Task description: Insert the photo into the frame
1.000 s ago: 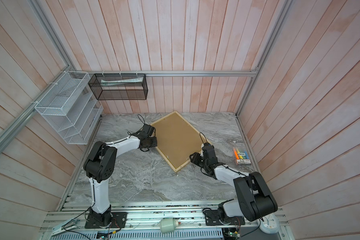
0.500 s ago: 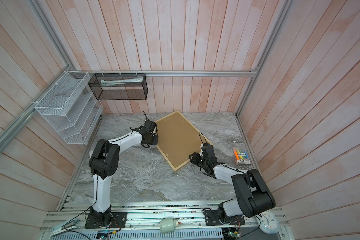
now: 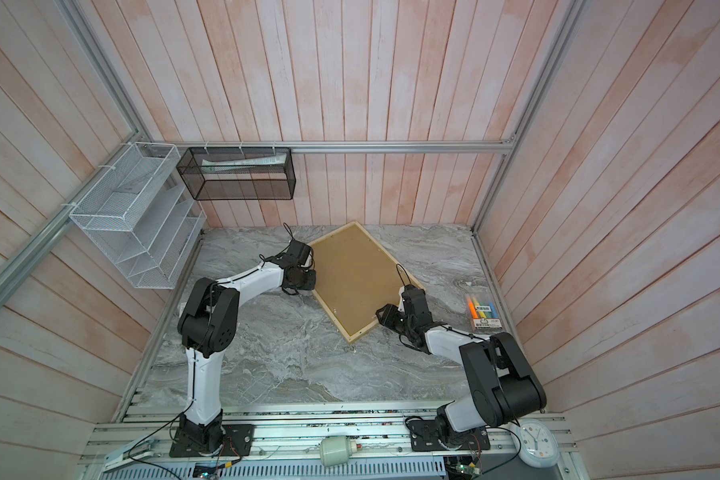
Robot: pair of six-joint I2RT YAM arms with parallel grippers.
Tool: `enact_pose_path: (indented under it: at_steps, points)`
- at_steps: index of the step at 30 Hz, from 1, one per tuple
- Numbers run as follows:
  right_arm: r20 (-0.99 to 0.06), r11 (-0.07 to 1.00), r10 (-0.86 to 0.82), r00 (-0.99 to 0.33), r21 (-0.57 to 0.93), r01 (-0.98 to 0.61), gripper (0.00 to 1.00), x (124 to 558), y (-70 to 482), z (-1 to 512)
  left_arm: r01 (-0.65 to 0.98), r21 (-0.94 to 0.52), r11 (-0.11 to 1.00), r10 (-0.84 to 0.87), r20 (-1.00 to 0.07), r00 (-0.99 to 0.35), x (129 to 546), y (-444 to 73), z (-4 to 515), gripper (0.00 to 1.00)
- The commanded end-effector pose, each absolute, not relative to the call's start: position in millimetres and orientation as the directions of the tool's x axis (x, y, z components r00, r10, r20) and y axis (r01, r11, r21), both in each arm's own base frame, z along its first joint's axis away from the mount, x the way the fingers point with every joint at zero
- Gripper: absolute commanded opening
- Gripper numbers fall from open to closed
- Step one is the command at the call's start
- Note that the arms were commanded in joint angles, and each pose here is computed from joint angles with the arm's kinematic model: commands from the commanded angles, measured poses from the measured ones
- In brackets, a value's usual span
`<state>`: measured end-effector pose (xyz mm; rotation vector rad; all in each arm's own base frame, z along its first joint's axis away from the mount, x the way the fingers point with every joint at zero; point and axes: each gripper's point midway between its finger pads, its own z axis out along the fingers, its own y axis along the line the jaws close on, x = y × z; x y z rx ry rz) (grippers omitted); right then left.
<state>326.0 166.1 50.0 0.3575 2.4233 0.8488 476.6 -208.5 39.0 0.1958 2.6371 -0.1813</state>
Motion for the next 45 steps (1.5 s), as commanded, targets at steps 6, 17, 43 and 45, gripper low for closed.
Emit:
enact_pose_path:
  at_steps: [6,17,43,45]
  points:
    - [-0.404,0.758,0.339,-0.85,0.653,-0.008,0.48,336.3,184.2,54.6,0.113,-0.042,0.993,0.086,-0.416,-0.906,466.1,-195.1,14.0,0.37]
    - [-0.409,0.752,0.298,-0.863,0.657,-0.051,0.48,341.5,193.6,59.1,0.158,-0.04,0.987,0.13,-0.393,-0.911,464.9,-198.3,-0.1,0.26]
    - [-0.514,0.68,0.336,-0.789,0.712,-0.175,0.48,360.4,206.0,122.7,0.262,-0.226,0.938,0.169,-0.362,-0.917,415.0,-218.9,-11.5,0.09]
    - [-0.512,0.653,0.355,-0.782,0.734,-0.184,0.49,367.2,211.7,124.7,0.265,-0.243,0.933,0.167,-0.358,-0.919,409.8,-219.9,-13.4,0.09]
